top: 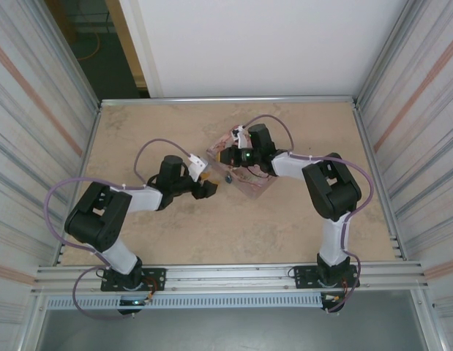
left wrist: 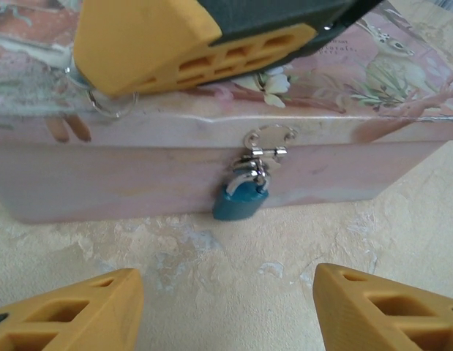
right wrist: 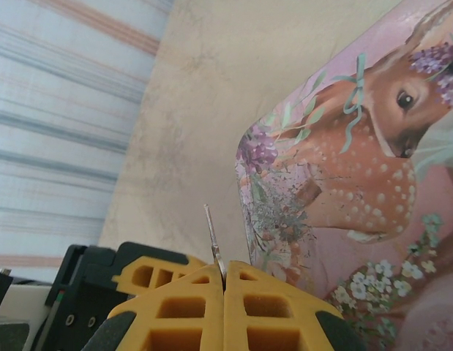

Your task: Unlock the padlock with the key

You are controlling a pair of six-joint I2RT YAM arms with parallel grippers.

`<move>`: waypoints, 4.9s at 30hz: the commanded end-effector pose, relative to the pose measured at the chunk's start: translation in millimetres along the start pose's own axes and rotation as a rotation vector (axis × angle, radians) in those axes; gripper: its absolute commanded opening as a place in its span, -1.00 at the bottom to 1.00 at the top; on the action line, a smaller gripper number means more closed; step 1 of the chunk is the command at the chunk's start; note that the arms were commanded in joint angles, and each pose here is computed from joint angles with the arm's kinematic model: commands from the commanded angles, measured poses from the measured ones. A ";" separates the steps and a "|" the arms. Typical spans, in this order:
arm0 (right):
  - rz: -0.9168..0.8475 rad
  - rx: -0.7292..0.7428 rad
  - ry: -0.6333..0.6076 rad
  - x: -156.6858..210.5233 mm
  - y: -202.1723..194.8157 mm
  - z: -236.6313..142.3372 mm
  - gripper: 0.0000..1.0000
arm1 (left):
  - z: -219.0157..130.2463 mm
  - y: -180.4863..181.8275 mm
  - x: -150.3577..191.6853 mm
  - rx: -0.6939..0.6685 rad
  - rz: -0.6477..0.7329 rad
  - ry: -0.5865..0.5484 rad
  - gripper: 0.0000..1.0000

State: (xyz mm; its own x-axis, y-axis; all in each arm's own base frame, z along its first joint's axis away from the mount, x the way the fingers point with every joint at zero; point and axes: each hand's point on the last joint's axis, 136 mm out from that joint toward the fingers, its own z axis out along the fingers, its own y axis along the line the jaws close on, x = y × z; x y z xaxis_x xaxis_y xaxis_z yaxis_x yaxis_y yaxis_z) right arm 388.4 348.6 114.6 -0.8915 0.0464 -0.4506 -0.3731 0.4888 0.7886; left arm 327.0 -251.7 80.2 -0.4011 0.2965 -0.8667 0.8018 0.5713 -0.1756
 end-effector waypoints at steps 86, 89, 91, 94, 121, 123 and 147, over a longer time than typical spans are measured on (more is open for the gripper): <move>0.049 0.164 -0.089 27.7 -5.1 -112.6 -1.00 | 68.6 -45.4 -32.2 -0.017 -0.047 0.053 -0.36; 0.044 0.180 -0.093 33.1 -4.2 -121.0 -1.00 | 64.5 -50.5 -34.7 0.000 -0.077 0.074 -0.39; 0.040 0.191 -0.096 37.2 -4.4 -126.0 -1.00 | 63.5 -53.6 -35.0 0.013 -0.097 0.086 -0.41; 0.043 0.209 -0.098 43.4 -7.3 -132.0 -1.00 | 65.3 -53.3 -29.6 0.007 -0.106 0.103 -0.36; 0.030 0.231 -0.104 54.1 -7.6 -140.6 -1.00 | 93.1 -35.5 -4.7 -0.037 -0.127 0.192 -0.13; 0.031 0.232 -0.102 54.7 -8.2 -140.6 -1.00 | 94.9 -32.2 -2.3 -0.047 -0.132 0.196 -0.13; -0.006 0.244 -0.105 61.6 -4.7 -144.1 -1.00 | 77.3 -43.9 -24.6 0.000 -0.181 0.149 -0.47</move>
State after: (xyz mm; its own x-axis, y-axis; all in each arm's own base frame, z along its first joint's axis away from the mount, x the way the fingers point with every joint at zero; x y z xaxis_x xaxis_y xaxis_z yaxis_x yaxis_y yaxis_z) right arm 304.3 225.4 138.8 -0.8708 0.1479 -0.4688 -0.2596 0.6715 0.6941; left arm 337.3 -340.5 43.7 -0.6057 0.3422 -0.7183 0.7088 0.6423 -0.2917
